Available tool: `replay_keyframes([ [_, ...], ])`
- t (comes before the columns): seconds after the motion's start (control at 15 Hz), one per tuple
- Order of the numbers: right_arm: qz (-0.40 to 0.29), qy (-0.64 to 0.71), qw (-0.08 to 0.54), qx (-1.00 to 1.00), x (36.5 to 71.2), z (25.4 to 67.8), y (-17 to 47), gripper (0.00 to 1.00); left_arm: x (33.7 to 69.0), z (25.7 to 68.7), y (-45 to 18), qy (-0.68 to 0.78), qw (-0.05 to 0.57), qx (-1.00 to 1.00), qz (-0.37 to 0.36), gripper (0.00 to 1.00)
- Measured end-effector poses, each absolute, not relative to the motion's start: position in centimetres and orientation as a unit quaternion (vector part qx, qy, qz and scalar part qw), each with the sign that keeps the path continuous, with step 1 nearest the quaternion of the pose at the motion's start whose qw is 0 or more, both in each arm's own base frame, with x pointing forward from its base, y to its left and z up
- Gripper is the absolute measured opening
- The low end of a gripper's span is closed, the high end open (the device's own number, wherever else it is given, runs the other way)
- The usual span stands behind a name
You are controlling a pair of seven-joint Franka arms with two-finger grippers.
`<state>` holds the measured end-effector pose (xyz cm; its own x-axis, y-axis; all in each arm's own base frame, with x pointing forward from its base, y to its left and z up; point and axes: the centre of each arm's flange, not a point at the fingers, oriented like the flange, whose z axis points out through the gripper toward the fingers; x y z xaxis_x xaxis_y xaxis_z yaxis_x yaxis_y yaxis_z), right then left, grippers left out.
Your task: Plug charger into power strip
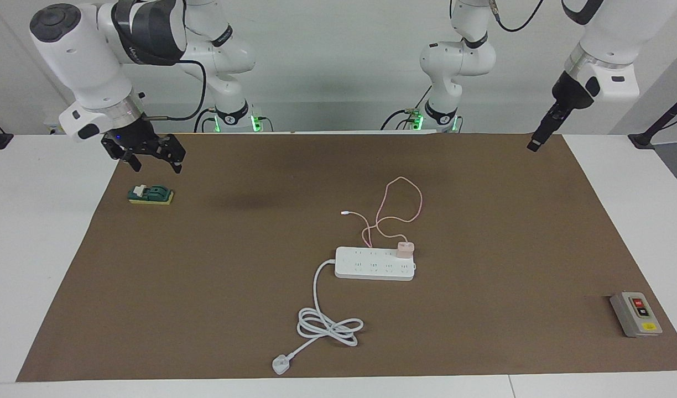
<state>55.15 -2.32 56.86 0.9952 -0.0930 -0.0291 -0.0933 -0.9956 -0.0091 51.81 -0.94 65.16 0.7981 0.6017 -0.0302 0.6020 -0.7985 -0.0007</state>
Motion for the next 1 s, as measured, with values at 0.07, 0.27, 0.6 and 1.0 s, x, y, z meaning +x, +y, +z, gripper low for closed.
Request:
replay_keyframes([
  [0.07,0.014,0.047,0.005,-0.999,55.2,56.9,-2.3,1.00,51.3,65.5,0.0,0.292,0.005,0.956,-0.017,1.00],
  [0.27,0.014,0.047,0.005,-0.999,55.2,56.9,-2.3,1.00,50.2,66.4,2.2,0.202,0.008,0.979,-0.014,1.00],
  [0.6,0.014,0.047,0.005,-0.999,55.2,56.9,-2.3,1.00,50.4,66.6,1.3,0.155,0.009,0.988,-0.005,1.00],
  [1.0,0.014,0.047,0.005,-0.999,55.2,56.9,-2.3,1.00,50.2,64.7,0.8,0.146,0.005,0.989,-0.026,1.00],
])
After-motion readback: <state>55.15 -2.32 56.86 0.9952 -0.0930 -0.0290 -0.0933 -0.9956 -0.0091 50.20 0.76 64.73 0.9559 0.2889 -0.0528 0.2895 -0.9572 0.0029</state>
